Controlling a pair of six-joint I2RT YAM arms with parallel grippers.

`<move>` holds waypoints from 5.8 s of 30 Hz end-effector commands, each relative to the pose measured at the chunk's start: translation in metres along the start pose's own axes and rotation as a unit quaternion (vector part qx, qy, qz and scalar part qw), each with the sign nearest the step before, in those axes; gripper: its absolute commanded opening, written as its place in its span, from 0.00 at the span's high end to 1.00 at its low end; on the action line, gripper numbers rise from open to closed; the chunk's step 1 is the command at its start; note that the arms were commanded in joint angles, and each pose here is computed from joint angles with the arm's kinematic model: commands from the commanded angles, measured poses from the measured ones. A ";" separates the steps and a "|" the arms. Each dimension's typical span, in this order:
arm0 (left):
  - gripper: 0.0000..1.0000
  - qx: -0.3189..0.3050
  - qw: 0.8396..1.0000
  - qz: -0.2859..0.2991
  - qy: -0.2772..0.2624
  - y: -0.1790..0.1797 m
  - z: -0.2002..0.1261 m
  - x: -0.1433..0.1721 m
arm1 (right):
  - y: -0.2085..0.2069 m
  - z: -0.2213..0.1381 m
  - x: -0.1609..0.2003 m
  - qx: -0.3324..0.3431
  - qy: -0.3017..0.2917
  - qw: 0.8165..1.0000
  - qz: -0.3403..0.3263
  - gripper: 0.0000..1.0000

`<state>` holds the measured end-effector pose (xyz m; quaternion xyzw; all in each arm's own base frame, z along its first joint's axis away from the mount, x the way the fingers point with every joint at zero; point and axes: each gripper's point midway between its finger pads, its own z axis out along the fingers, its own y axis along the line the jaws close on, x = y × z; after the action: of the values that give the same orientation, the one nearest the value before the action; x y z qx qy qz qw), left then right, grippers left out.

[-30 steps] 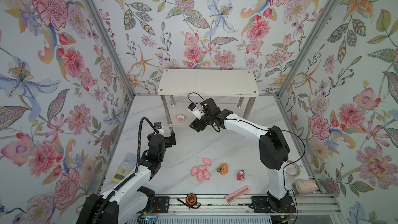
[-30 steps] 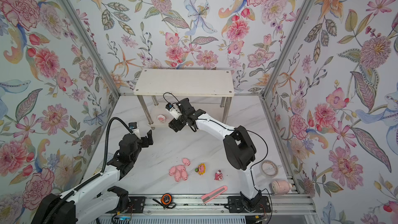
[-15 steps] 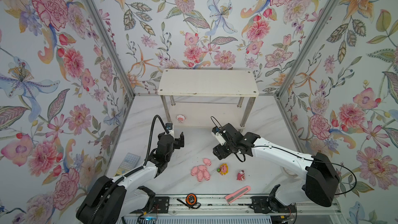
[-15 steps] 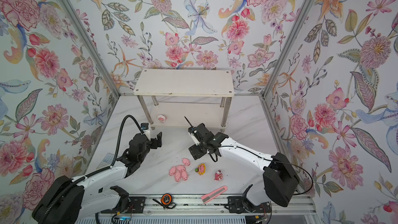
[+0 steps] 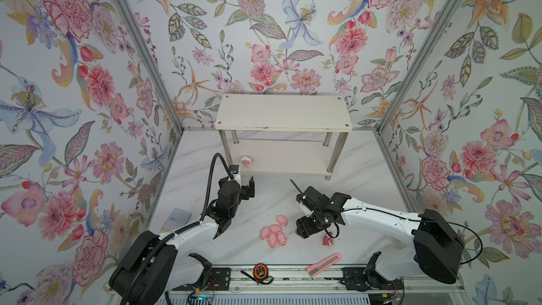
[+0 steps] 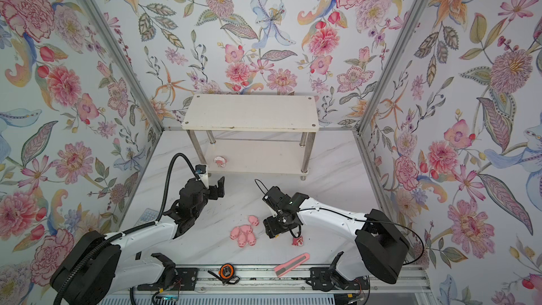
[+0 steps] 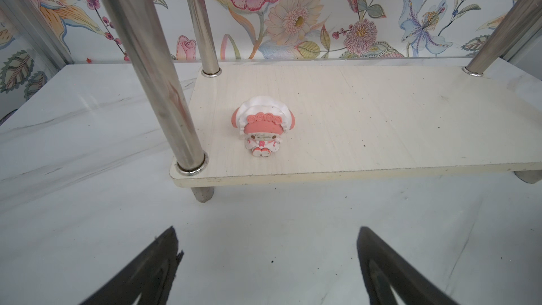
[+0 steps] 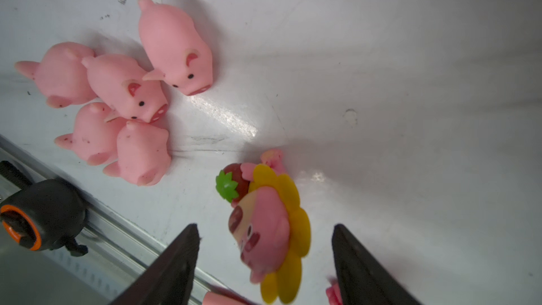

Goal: Organize plastic toys on shelves
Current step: Pick up the plastic toy from the bottom-center of the table, then place the plastic toy at the center of the table, then pick up the plastic toy from the center of the table, then place the plastic toy on the shelf.

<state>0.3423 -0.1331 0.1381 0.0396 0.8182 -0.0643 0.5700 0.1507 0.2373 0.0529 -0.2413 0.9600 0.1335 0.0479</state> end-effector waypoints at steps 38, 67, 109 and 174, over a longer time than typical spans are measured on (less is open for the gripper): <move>0.01 -0.052 0.997 0.027 -0.040 0.022 -0.022 -0.033 | 0.037 -0.012 -0.169 0.011 -0.083 0.919 -0.385 0.75; 0.03 0.029 0.999 0.017 -0.016 -0.002 -0.015 -0.001 | 0.028 -0.022 -0.166 -0.056 -0.133 0.960 -0.239 0.25; 0.02 0.033 0.998 0.050 0.007 -0.018 -0.008 0.004 | 0.032 0.038 -0.177 -0.177 -0.159 0.966 -0.098 0.56; 0.03 -0.148 0.989 0.003 -0.027 0.068 -0.046 -0.019 | -0.014 -0.010 -0.329 -0.072 -0.221 0.916 -0.328 0.83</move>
<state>0.3102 -0.0572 0.1566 -0.0336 0.8099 0.0689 0.5816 0.4283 0.3814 0.1228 -0.5153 0.7690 0.2541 0.2803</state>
